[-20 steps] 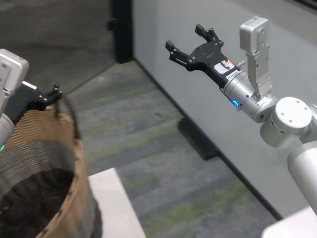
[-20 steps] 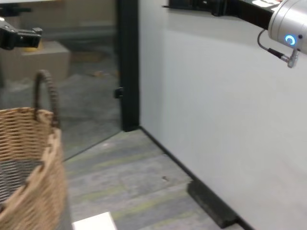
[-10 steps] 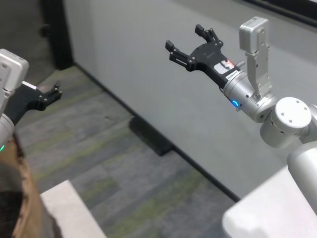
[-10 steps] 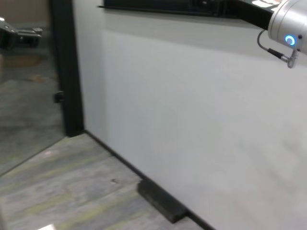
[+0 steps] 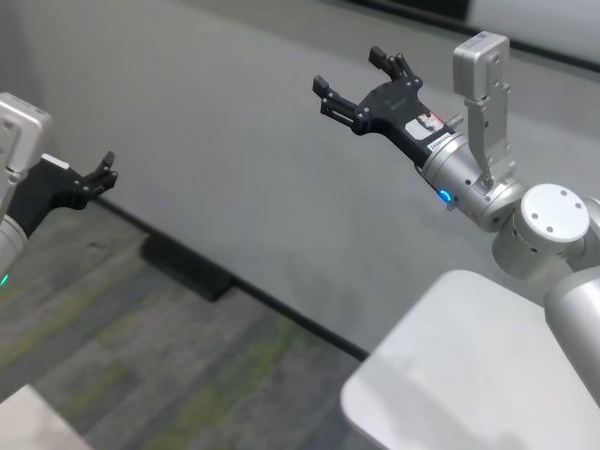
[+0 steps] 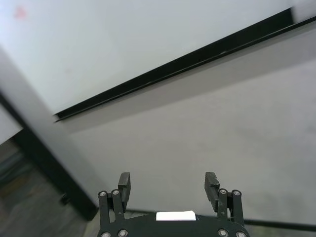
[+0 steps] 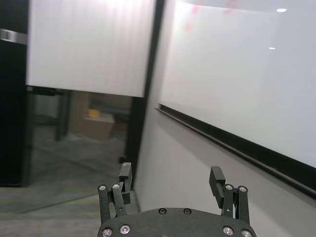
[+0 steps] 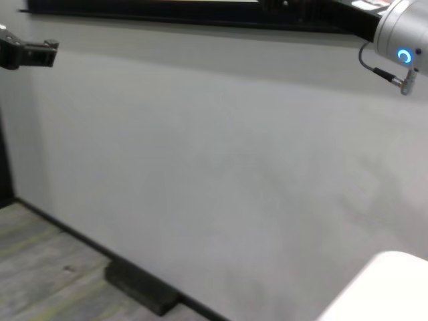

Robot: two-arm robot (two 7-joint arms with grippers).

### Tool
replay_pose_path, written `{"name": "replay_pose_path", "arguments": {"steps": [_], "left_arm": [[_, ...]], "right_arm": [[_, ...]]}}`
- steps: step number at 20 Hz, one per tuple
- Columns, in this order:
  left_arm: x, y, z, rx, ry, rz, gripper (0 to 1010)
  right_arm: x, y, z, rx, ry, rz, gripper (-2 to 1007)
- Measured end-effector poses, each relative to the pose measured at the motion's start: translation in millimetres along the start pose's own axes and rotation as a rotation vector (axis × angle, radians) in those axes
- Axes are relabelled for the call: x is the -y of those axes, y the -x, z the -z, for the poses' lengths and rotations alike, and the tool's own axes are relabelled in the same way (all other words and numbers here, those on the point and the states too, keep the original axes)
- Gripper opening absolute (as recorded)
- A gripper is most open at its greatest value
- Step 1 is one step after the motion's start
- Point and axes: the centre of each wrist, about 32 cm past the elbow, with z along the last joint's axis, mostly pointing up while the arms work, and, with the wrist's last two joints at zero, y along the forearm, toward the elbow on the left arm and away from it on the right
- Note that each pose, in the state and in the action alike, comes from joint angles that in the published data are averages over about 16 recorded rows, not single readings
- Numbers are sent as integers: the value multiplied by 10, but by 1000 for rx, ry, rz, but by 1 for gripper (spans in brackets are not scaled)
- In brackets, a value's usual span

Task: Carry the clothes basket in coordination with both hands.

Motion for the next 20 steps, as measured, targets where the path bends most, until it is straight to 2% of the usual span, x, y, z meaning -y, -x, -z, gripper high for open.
{"name": "replay_pose_path", "arguments": {"steps": [20], "left_arm": [[0,0,0,0,0,0,1000]], "right_arm": [[0,0,0,0,0,0,1000]]}}
